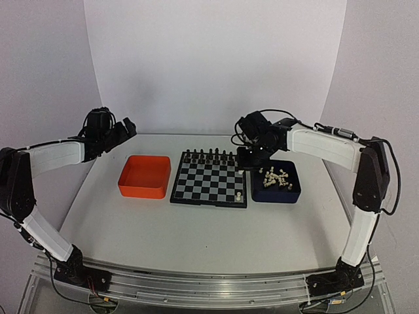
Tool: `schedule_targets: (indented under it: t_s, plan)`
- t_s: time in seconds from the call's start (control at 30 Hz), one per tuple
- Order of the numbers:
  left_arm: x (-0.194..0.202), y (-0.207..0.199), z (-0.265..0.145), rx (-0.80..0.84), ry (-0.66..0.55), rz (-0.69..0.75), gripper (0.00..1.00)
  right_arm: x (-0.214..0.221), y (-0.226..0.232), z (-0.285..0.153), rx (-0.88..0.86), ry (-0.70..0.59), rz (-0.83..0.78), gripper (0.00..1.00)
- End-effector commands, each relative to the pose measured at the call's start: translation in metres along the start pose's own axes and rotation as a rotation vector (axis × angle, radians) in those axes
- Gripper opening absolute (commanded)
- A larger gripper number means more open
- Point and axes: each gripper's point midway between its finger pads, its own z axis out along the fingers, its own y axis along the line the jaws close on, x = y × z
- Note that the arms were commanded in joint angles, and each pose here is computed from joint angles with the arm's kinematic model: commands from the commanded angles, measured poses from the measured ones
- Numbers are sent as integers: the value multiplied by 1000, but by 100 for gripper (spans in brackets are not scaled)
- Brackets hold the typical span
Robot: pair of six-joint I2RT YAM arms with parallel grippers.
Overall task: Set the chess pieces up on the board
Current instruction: Pick up the chess piece from the storage box, then place the chess piece on the chessboard.
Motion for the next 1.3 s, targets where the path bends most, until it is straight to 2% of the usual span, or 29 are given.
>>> schedule_targets:
  t_s: [0.0,0.27,0.53,1.0,1.27]
  plan:
    - [-29,-7,-4,-31,-54,21,100,10,22,8,47,8,15,0]
    - [-30,-5,-1,-52,-51,61,100,33,40,26,154,38,2,0]
    - [-23,-3,0,-56,-18,105,100,49,40,46,209,81,20,0]
    - [-24,-6,-2,-44,-18,126,100,60,45,68,199,139,5,0]
    - [-21,-3,-3,-51,-12,130,100,64,41,66,206,148,-9,0]
